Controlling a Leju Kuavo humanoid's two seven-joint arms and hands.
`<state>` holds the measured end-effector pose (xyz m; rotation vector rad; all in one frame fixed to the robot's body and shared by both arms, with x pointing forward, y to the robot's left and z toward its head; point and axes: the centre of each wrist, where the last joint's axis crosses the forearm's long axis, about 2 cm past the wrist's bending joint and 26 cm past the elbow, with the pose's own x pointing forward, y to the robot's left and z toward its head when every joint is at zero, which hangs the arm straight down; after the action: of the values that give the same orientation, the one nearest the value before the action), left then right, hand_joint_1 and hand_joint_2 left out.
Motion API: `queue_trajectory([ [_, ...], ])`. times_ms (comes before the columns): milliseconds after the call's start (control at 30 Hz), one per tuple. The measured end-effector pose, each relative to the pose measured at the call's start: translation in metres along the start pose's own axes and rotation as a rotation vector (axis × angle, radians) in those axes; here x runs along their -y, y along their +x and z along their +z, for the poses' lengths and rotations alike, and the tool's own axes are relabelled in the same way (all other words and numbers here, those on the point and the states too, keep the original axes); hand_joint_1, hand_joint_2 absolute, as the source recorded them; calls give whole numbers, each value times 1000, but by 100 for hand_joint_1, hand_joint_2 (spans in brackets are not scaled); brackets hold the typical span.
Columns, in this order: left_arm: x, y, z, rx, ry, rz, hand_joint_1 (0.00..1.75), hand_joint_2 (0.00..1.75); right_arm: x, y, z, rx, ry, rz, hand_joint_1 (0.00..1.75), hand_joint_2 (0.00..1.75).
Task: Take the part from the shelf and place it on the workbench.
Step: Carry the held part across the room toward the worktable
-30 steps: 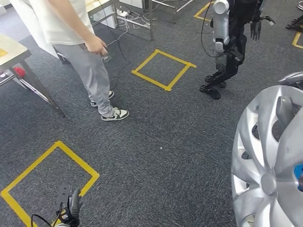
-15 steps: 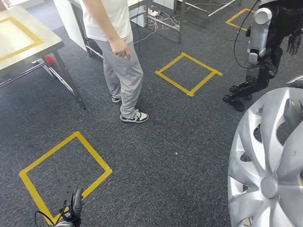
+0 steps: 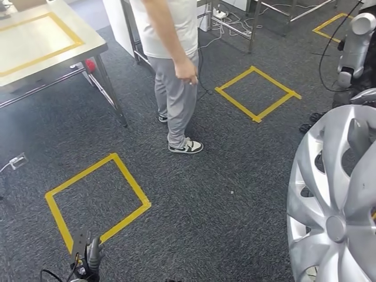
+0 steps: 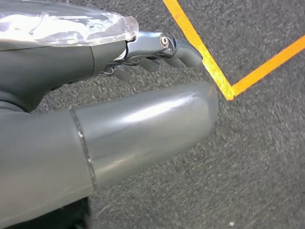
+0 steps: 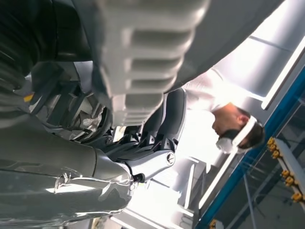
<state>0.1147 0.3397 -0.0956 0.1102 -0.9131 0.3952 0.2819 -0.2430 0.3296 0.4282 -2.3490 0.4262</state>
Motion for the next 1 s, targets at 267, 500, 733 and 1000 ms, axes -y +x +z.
queue_trajectory([
  [267,6,3,-2,6,-10,3,0,0,2,1,0,-3,-16,10,175,175],
  [500,9,3,-3,6,-17,6,0,0,3,-1,4,-13,-25,10,175,175],
  [733,8,4,-3,2,-16,4,0,0,3,-1,4,-6,-25,14,175,175],
  [1000,8,3,-3,1,-10,12,0,0,2,-4,6,-3,-10,24,175,175],
])
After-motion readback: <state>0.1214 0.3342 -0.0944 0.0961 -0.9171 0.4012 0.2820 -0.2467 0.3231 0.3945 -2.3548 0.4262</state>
